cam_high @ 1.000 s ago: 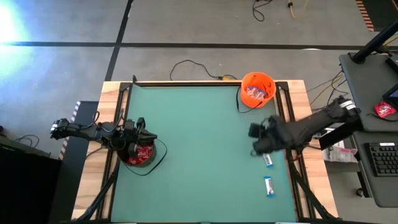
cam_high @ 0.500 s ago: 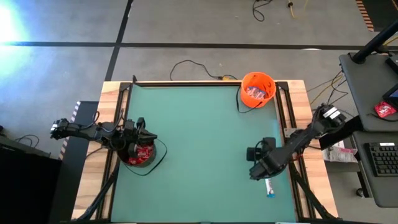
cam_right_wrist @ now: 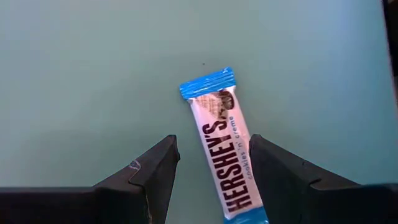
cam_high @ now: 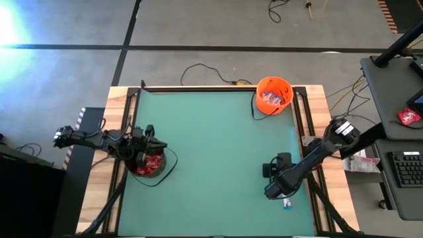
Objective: Sort candy by brand, put in halloween buckets
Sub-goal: Put the white chocolate into the orange bucket
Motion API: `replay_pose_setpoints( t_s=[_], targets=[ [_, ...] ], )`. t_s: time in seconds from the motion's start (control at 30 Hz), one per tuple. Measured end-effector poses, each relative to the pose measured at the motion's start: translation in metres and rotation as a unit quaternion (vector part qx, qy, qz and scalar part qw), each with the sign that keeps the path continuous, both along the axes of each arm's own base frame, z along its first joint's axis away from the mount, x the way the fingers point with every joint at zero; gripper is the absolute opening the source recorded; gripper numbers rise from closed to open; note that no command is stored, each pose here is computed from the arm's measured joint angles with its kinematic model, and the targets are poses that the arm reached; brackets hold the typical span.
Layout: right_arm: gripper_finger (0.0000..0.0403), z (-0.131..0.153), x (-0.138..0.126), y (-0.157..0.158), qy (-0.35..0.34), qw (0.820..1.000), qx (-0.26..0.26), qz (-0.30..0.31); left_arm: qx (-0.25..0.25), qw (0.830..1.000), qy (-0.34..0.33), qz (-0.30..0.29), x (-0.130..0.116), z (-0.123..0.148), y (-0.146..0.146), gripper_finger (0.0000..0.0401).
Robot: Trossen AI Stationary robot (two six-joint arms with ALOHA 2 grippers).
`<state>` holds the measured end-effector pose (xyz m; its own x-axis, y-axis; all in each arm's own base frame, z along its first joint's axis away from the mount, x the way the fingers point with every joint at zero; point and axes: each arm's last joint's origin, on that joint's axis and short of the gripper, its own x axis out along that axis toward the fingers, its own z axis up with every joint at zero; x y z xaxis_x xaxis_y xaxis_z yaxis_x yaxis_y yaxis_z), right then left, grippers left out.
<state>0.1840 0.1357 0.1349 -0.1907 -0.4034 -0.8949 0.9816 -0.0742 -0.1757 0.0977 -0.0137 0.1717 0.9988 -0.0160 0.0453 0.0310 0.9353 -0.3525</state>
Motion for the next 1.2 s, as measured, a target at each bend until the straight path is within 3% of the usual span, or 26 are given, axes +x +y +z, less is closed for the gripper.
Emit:
replay_pose_setpoints(
  t_s=[0.23,0.6,1.0,1.2],
  targets=[
    [0.0192,-0.016,-0.002,-0.001,0.026,1.000,-0.018,-0.001,0.000,1.000,0.000,0.000,0.000,0.000,0.000,0.0000],
    [0.0188,-0.023,0.004,0.000,-0.013,0.999,-0.030,-0.007,0.000,1.000,0.000,0.000,0.000,0.000,0.000,0.0000],
    [0.0101,-0.024,0.010,-0.001,-0.040,0.998,-0.045,0.027,0.000,1.000,0.000,0.000,0.000,0.000,0.000,0.0000],
    [0.0096,-0.022,0.015,-0.005,-0.045,0.997,-0.042,0.039,0.000,1.000,0.000,0.000,0.000,0.000,0.000,0.0000]
  ],
)
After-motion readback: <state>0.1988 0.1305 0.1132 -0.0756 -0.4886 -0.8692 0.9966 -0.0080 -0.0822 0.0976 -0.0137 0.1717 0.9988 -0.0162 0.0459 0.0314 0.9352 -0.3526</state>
